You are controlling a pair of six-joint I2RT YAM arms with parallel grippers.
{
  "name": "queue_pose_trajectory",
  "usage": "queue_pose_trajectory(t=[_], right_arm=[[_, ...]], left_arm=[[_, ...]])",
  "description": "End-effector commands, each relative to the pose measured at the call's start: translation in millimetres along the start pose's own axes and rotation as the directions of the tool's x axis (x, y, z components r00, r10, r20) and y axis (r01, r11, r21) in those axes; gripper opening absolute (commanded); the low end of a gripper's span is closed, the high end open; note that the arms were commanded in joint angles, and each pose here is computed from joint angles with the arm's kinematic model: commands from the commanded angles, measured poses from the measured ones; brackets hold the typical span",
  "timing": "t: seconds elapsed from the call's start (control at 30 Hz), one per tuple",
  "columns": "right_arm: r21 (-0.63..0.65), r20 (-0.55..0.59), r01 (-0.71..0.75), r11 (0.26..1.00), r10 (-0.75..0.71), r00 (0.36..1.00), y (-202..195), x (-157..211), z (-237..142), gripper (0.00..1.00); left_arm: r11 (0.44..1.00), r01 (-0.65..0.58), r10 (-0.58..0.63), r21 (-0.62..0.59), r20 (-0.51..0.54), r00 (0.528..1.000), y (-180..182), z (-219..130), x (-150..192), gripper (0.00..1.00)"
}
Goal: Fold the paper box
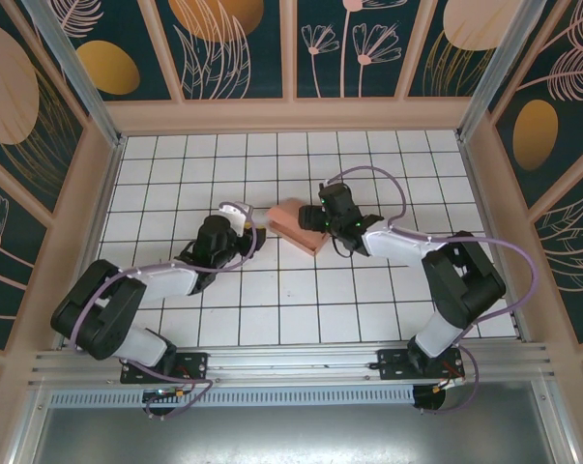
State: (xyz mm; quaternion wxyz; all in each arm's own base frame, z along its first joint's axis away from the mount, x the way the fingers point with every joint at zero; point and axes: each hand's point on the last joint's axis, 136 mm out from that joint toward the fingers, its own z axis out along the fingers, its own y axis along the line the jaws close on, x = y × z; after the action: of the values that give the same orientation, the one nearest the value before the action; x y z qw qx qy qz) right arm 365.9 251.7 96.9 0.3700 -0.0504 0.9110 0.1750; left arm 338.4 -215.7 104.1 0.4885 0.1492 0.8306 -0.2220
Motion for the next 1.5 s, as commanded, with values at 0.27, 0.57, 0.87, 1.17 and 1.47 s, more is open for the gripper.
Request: queue_pose_trajectory(t=[0.27,0.57,0.87,1.17,1.47], right_arm=[[0.066,-0.02,0.072,0.995,-0.071,0.997,-19.4,18.8,4.5,0.76],[-0.111,0.079,-0.175,0.978,0.184,0.98,-23.4,-1.9,-35.7,0.75],[-0.176,-0.059,-0.3,0.938,0.294,0.954,-27.5,34.9,-26.4,0.73],[-0.175,-0.132,-0.309,0.935,0.289,0.948,-37.3,29.0,-1.7,0.57],[-0.223,-0.191,-0.246,0.943,0.205,0.96,-36.1,-0.5,36.4,0.52]], left_arm=[[0.992,0.087,-0.097,0.087,0.129,0.987,-11.1,-1.4,-78.8,0.58],[0.99,0.105,-0.083,0.096,-0.206,0.975,-11.8,81.5,-51.3,0.55],[0.981,0.139,-0.089,0.134,-0.324,0.942,-15.1,94.3,-11.9,0.39],[0.948,0.263,-0.188,0.18,-0.351,0.918,-27.8,69.8,17.2,0.28],[0.922,0.336,-0.257,0.194,-0.344,0.903,-44.3,53.0,14.3,0.35]])
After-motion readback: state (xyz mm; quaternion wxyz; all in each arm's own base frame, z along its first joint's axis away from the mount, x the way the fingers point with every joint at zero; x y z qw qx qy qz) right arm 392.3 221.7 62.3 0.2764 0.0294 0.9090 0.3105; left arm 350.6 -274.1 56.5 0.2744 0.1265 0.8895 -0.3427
